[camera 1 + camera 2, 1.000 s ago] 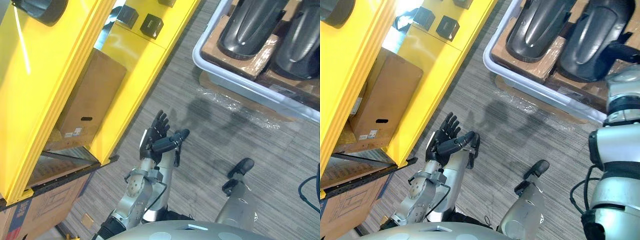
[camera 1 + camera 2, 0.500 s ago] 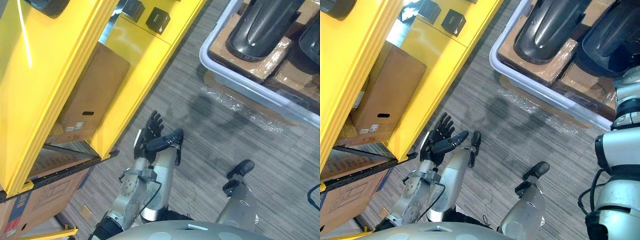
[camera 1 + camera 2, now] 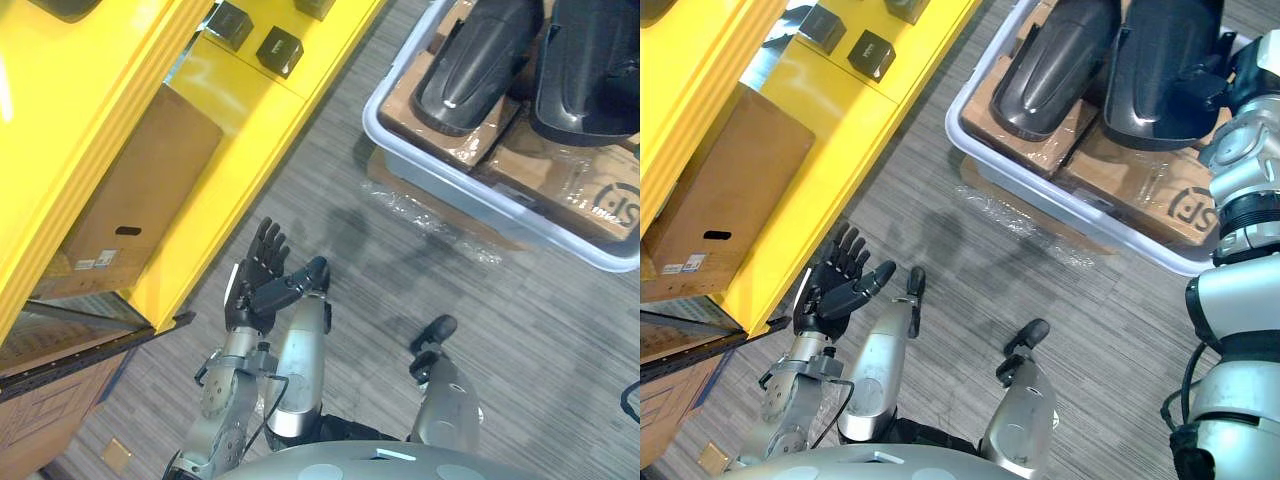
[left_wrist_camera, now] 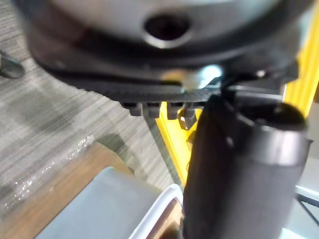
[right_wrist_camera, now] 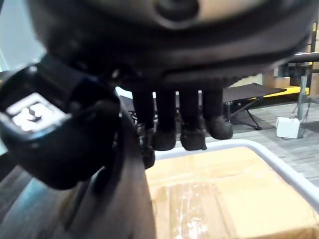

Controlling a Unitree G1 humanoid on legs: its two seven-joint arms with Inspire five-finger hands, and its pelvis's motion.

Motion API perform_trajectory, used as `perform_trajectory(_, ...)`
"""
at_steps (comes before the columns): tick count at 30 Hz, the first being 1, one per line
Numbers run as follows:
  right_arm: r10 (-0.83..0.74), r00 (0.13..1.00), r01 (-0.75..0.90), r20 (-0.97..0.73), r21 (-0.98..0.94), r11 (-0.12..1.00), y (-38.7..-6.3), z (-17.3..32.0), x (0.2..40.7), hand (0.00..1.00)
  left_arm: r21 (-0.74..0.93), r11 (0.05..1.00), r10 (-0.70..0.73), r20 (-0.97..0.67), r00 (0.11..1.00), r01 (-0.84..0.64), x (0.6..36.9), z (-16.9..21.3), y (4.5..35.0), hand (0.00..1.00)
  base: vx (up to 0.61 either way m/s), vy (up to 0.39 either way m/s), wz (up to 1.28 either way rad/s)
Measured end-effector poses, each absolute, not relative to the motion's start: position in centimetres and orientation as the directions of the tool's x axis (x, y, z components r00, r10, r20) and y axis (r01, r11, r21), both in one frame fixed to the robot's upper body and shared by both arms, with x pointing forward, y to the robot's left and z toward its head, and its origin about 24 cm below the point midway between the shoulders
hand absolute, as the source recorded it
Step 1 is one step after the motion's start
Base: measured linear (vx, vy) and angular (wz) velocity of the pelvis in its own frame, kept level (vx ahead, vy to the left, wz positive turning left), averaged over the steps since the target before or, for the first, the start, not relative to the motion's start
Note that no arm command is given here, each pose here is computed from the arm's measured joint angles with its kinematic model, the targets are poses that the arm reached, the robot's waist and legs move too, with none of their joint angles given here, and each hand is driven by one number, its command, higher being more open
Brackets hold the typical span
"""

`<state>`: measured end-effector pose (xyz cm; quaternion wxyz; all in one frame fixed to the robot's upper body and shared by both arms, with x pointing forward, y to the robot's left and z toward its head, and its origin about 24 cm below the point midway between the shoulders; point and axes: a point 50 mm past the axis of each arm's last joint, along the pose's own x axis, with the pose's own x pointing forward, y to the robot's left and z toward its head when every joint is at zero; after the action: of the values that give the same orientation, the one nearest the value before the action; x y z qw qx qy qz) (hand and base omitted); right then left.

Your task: Walk over and take three plastic housings, then place them on the shelf

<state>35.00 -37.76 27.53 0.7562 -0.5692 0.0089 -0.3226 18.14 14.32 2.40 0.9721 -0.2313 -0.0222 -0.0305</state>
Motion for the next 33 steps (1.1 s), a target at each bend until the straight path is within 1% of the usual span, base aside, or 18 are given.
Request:
perform_trajectory(4, -0.453, 0.812, 0.485, 0.368, -0.858, 0.171, -36.4, 25.9, 35.4, 0.0, -0.453, 0.884, -0.061, 0.137, 0.989, 0.117, 18.2, 4.1, 14.3, 1.0, 0.01, -0.062, -0.04)
perform_trajectory(5, -0.442, 0.815, 0.497, 0.376, -0.845, 0.197, -35.6, 25.6, 35.8, 0.0, -0.446, 0.886, -0.067, 0.152, 0.986, 0.129, 18.3, 4.5, 14.3, 1.0, 0.0, -0.05, -0.16)
perform_trajectory(7, -0.43, 0.81, 0.518, 0.398, -0.831, 0.206, -34.9, 25.1, 36.0, 0.0, -0.401, 0.902, -0.101, 0.172, 0.98, 0.163, 18.7, 4.9, 14.0, 1.0, -0.02, -0.046, -0.16)
perform_trajectory(8, -0.42, 0.809, 0.531, 0.412, -0.817, 0.222, -33.9, 24.8, 36.4, 0.0, -0.388, 0.903, -0.119, 0.189, 0.975, 0.185, 19.4, 5.3, 13.9, 1.0, -0.03, -0.02, -0.17)
perform_trajectory(10, -0.402, 0.807, 0.544, 0.433, -0.811, 0.217, -33.4, 24.6, 36.5, 0.0, -0.377, 0.903, -0.142, 0.194, 0.971, 0.208, 20.0, 5.7, 13.7, 1.0, -0.04, -0.014, -0.17)
perform_trajectory(12, -0.357, 0.808, 0.555, 0.468, -0.808, 0.199, -32.2, 24.2, 36.7, 0.0, -0.391, 0.881, -0.209, 0.184, 0.96, 0.267, 21.4, 6.3, 13.1, 1.0, -0.06, -0.023, -0.03)
perform_trajectory(14, -0.331, 0.816, 0.553, 0.474, -0.807, 0.208, -31.4, 23.1, 36.7, 0.0, -0.423, 0.848, -0.286, 0.143, 0.947, 0.32, 22.6, 6.5, 12.4, 1.0, -0.06, -0.024, -0.02)
perform_trajectory(15, -0.309, 0.827, 0.542, 0.47, -0.812, 0.215, -30.6, 21.9, 36.7, 0.0, -0.46, 0.819, -0.34, 0.092, 0.936, 0.343, 23.3, 6.0, 11.8, 1.0, -0.02, -0.018, -0.1)
perform_trajectory(17, -0.232, 0.855, 0.509, 0.463, -0.834, 0.213, -28.6, 20.1, 36.8, 0.0, -0.548, 0.769, -0.411, -0.031, 0.911, 0.329, 24.3, 4.5, 11.0, 1.0, 0.02, -0.005, -0.2)
perform_trajectory(18, -0.206, 0.86, 0.504, 0.466, -0.837, 0.214, -28.0, 19.9, 36.9, 0.0, -0.566, 0.758, -0.429, -0.062, 0.901, 0.322, 24.5, 4.1, 10.8, 1.0, 0.04, 0.005, -0.25)
perform_trajectory(20, -0.099, 0.865, 0.502, 0.492, -0.837, 0.218, -25.9, 19.6, 36.8, 0.0, -0.624, 0.723, -0.476, -0.139, 0.868, 0.297, 25.9, 3.4, 10.1, 1.0, 0.03, 0.018, -0.27)
perform_trajectory(23, -0.005, 0.857, 0.505, 0.515, -0.838, 0.207, -24.3, 19.4, 36.3, 0.0, -0.653, 0.696, -0.503, -0.145, 0.852, 0.3, 27.8, 4.2, 9.7, 1.0, 0.01, 0.025, -0.25)
perform_trajectory(24, 0.033, 0.852, 0.508, 0.523, -0.84, 0.19, -23.8, 19.4, 36.1, 0.0, -0.655, 0.688, -0.506, -0.126, 0.854, 0.311, 28.7, 5.0, 9.7, 1.0, -0.01, 0.02, -0.21)
perform_trajectory(27, 0.096, 0.853, 0.49, 0.512, -0.852, 0.184, -22.8, 18.4, 35.7, 0.0, -0.683, 0.655, -0.508, -0.079, 0.858, 0.325, 30.1, 6.6, 9.6, 1.0, -0.01, 0.008, -0.28)
perform_trajectory(30, 0.129, 0.864, 0.458, 0.486, -0.867, 0.198, -22.3, 17.1, 35.3, 0.0, -0.685, 0.65, -0.507, -0.07, 0.859, 0.328, 30.9, 7.2, 9.4, 1.0, 0.01, 0.002, -0.24)
perform_trajectory(31, 0.15, 0.864, 0.451, 0.481, -0.871, 0.194, -22.0, 16.8, 35.1, 0.0, -0.711, 0.629, -0.509, -0.069, 0.858, 0.316, 31.3, 7.2, 9.2, 1.0, 0.0, 0.003, -0.21)
perform_trajectory(33, 0.195, 0.86, 0.436, 0.471, -0.878, 0.2, -21.4, 16.5, 35.0, 0.0, -0.73, 0.616, -0.497, -0.067, 0.865, 0.297, 31.6, 7.2, 9.4, 1.0, 0.0, -0.008, -0.23)
